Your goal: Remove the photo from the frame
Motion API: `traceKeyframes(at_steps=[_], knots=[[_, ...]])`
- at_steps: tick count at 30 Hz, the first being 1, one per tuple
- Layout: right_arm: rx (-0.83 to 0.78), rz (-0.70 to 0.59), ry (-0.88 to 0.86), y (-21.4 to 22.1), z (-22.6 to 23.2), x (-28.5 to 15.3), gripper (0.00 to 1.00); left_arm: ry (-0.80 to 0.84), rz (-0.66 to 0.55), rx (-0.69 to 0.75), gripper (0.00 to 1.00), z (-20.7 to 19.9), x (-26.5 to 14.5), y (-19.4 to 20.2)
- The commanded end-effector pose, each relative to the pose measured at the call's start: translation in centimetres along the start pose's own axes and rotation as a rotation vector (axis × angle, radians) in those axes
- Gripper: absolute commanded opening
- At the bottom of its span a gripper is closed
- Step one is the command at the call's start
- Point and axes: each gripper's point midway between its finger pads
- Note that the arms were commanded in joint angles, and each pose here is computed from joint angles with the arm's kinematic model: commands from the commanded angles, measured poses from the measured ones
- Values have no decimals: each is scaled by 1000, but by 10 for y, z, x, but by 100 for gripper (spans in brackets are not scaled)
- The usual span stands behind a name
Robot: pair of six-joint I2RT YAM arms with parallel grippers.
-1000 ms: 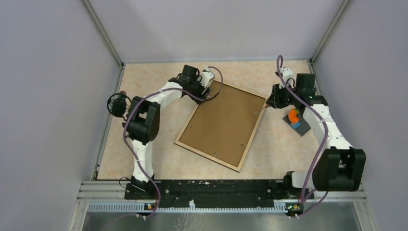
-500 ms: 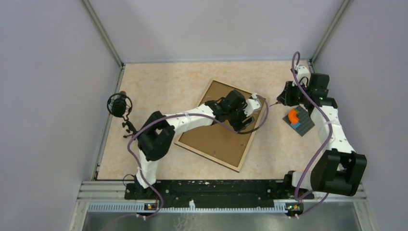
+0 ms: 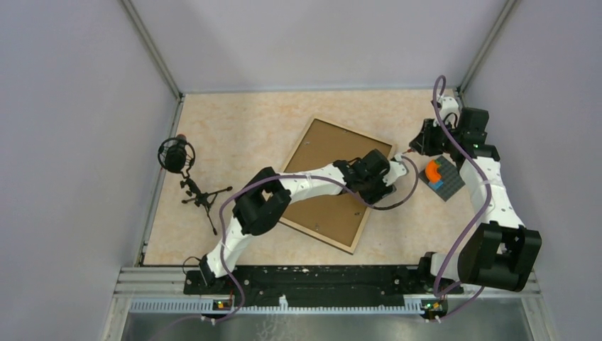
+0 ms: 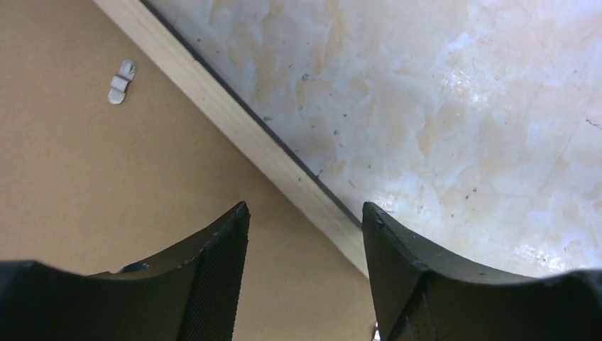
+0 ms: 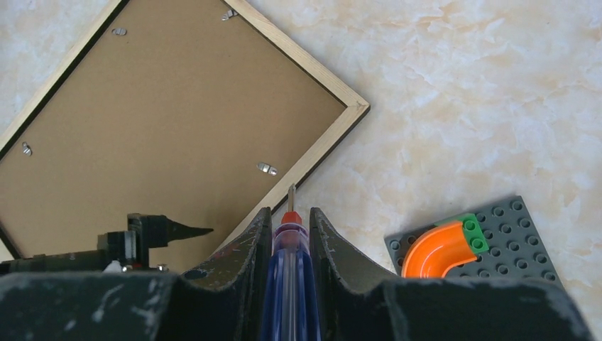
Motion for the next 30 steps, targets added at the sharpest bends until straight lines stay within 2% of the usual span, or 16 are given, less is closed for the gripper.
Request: traceKeyframes(at_steps=[1,7,10,14,18,25,30], knots=[[-34,-83,13,-24,-1,-11,0,5,-21,7,63,-11,10,-9],[-31,-80,11,-23,-1,-10,0,41,59,110,51,-29,20,19],[-31,-80,11,-23,-1,-11,0,50,112,217,38,-32,17,33],[-33,-80,6,-23,-1,-10,0,93,229,300,28,-32,3,63],[-35,-82,-13,-22,3,-10,0,172,270,410,21,-31,-23,89],[-41,-95,-56,-24,11,-11,0,314,370,558,17,-35,-67,144],[-50,-96,-88,-23,17,-13,0,428,398,659,16,-39,-98,182]])
Point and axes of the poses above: each gripper's point midway between its finger pads, its own x axis out along the fingers, its own z axis along the line the jaws close on, y = z × x, and after that the axes turned 14 degrees about -x, right-handed
